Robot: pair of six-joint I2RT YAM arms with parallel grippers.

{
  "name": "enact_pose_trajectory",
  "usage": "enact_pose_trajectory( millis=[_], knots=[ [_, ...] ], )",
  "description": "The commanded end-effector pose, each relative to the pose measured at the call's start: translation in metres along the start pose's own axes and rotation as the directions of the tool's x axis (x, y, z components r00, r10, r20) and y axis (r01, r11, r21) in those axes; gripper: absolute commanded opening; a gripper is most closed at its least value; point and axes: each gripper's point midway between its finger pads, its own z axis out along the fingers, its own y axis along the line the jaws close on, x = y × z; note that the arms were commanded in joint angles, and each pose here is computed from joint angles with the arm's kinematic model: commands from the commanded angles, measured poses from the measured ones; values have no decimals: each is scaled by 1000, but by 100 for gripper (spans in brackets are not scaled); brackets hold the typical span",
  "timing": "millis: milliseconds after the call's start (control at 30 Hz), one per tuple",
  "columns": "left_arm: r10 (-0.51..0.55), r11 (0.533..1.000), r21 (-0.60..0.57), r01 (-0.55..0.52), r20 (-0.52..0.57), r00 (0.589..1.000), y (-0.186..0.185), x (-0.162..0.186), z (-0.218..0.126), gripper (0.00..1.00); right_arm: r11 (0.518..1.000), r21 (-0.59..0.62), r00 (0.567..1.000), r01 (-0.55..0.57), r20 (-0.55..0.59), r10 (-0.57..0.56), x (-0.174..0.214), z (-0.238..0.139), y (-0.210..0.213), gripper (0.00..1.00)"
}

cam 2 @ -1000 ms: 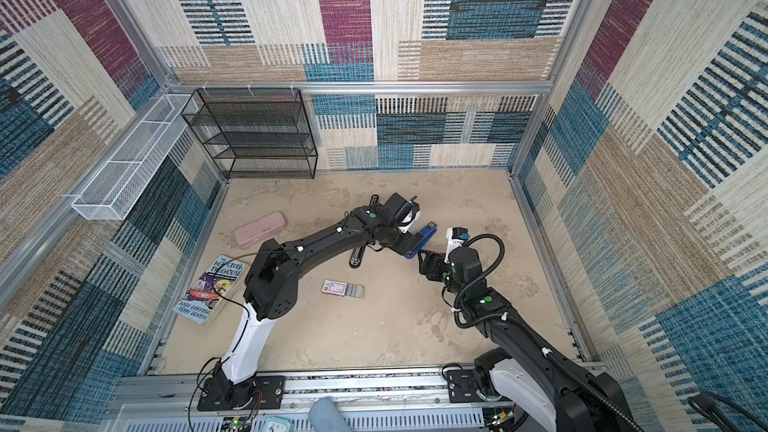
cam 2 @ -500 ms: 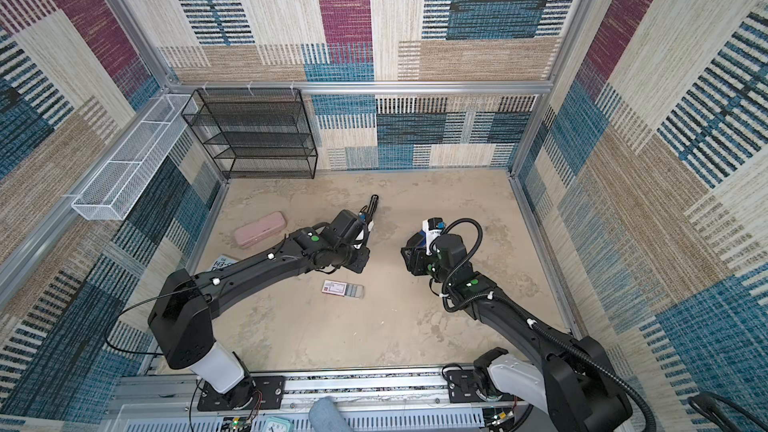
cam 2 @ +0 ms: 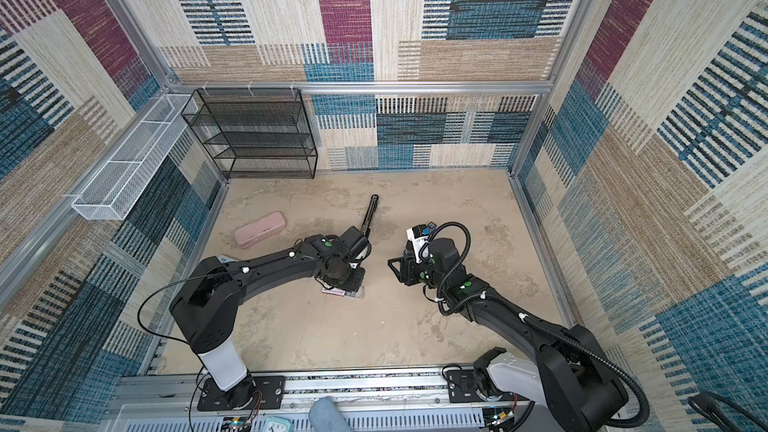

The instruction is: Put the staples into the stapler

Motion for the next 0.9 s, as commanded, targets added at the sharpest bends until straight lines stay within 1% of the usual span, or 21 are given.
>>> enact_pose_trajectory(
  millis=[0,167,333,600,733,800,867],
  knots=[
    [-30,999,27,31,-30,999,-6,1,6,19,1000,-14,999,1,40,-1,-8,-2,4,52],
    [-47,998,30,49,-59,997,-7,5,14,20,1000,-1,999,-7,43,7,-5,-3,1,52],
    [-52,998,26,53,-61,997,-6,6,14,21,1000,1,999,-12,42,12,-3,-2,-1,52],
    [-59,998,-2,59,-99,993,-2,14,21,21,1000,12,999,-16,45,15,-2,-2,-4,52],
    [-57,998,-4,57,-108,993,-2,14,25,18,1000,15,999,-22,47,21,-1,-3,-5,52],
    [-55,998,-2,55,-119,991,-3,16,28,15,1000,17,998,-23,52,22,-1,-3,-5,52],
    [-57,998,-4,57,-127,990,-2,18,30,15,999,23,998,-24,53,23,0,-4,-6,52]
  ],
)
